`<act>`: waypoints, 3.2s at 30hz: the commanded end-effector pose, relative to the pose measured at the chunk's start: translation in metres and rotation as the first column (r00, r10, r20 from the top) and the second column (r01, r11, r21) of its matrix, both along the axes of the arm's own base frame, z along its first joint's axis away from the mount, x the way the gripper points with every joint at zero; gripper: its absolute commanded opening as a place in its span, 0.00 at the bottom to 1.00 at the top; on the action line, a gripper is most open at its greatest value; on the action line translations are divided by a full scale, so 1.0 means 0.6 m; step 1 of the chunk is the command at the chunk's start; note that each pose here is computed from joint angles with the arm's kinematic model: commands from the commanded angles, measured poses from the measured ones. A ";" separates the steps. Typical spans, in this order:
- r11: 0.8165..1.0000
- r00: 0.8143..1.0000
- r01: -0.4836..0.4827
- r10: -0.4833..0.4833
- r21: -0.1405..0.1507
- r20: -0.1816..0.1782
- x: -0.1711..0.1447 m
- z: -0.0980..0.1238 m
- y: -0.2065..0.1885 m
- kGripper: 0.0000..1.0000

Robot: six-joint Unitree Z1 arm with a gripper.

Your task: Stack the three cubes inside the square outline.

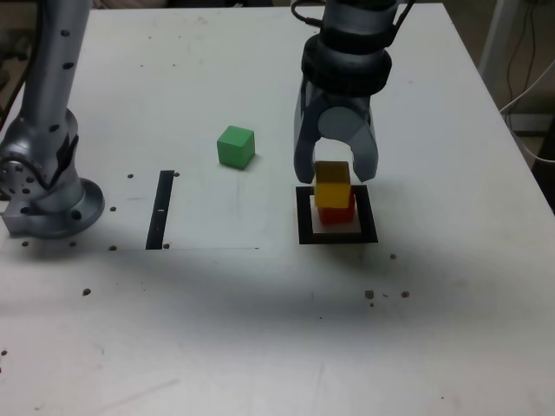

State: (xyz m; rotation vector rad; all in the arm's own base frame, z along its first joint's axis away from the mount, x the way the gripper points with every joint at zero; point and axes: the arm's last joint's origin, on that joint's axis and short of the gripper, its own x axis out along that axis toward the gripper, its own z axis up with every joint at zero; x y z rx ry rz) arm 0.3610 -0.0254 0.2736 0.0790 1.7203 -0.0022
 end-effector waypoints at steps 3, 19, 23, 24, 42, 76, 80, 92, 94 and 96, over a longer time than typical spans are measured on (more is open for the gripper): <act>1.000 1.000 0.004 -0.004 -0.002 -0.014 0.003 -0.009 -0.002 0.61; 0.999 0.996 -0.004 0.000 0.042 0.087 -0.031 0.034 0.007 1.00; 0.997 0.992 -0.026 0.017 0.072 0.122 -0.063 0.071 0.024 1.00; 0.996 0.992 -0.032 0.022 0.079 0.121 -0.071 0.077 0.030 1.00; 0.989 0.999 0.042 -0.039 0.141 -0.021 -0.171 0.058 0.137 1.00; 0.982 0.988 0.150 -0.144 0.117 -0.054 -0.202 -0.079 0.183 0.86; 0.982 0.987 0.153 -0.147 0.112 -0.059 -0.202 -0.089 0.182 0.83; 0.983 0.985 0.164 -0.159 0.076 -0.071 -0.188 -0.112 0.184 0.63; 0.983 0.983 0.176 -0.173 0.053 -0.065 -0.187 -0.113 0.183 0.62; 0.981 0.980 0.191 -0.189 0.029 -0.061 -0.187 -0.113 0.181 0.60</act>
